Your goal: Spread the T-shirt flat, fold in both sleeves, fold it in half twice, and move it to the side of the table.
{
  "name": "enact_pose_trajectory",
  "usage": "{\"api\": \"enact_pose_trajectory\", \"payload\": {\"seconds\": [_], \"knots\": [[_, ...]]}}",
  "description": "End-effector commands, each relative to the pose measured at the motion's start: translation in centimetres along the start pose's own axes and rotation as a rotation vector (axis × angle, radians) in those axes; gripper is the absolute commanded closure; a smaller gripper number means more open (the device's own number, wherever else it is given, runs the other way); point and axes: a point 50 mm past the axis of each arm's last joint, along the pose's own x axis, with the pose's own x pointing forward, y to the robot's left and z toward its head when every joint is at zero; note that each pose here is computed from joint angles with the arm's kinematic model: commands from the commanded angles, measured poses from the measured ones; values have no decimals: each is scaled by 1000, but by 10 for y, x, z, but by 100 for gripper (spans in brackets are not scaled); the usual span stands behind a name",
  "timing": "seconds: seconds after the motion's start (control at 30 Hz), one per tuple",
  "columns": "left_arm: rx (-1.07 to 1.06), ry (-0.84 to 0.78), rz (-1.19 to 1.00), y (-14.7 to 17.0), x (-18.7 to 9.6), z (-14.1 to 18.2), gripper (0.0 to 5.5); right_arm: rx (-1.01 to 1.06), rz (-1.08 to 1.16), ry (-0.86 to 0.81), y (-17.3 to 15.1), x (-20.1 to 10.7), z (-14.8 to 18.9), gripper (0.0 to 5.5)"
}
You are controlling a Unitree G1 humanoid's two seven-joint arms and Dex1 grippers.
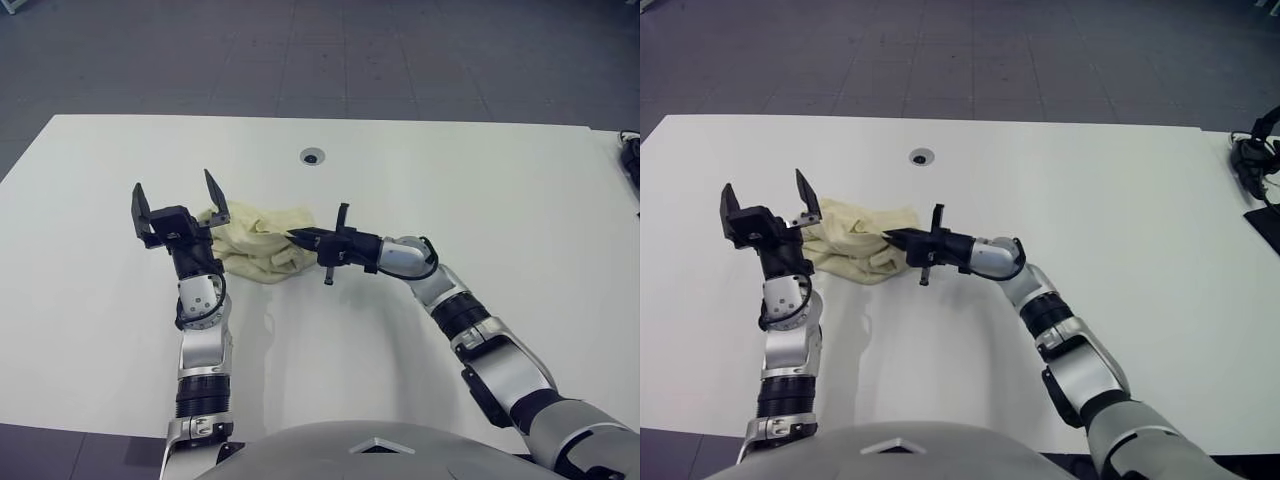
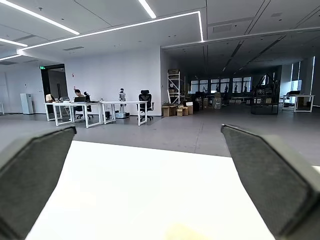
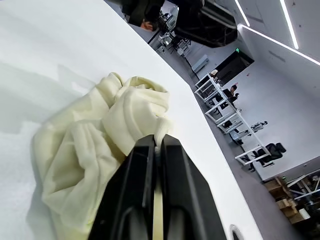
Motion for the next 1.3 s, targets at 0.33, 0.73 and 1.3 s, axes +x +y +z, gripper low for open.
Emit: {"api": "enact_pose_trajectory", "payload": {"seconds": [0.33,0.73,1.3], "knots": [[72,-219,166,58,25,57,10,-38,266,-244,55,-47,71,550],[398,-205,-580,54,-4,68,10,3,256,-81,71,-64,45,550],[412,203,-1195,59,-134,29,10,-45,-129,-148,0,-48,67,550]]}}
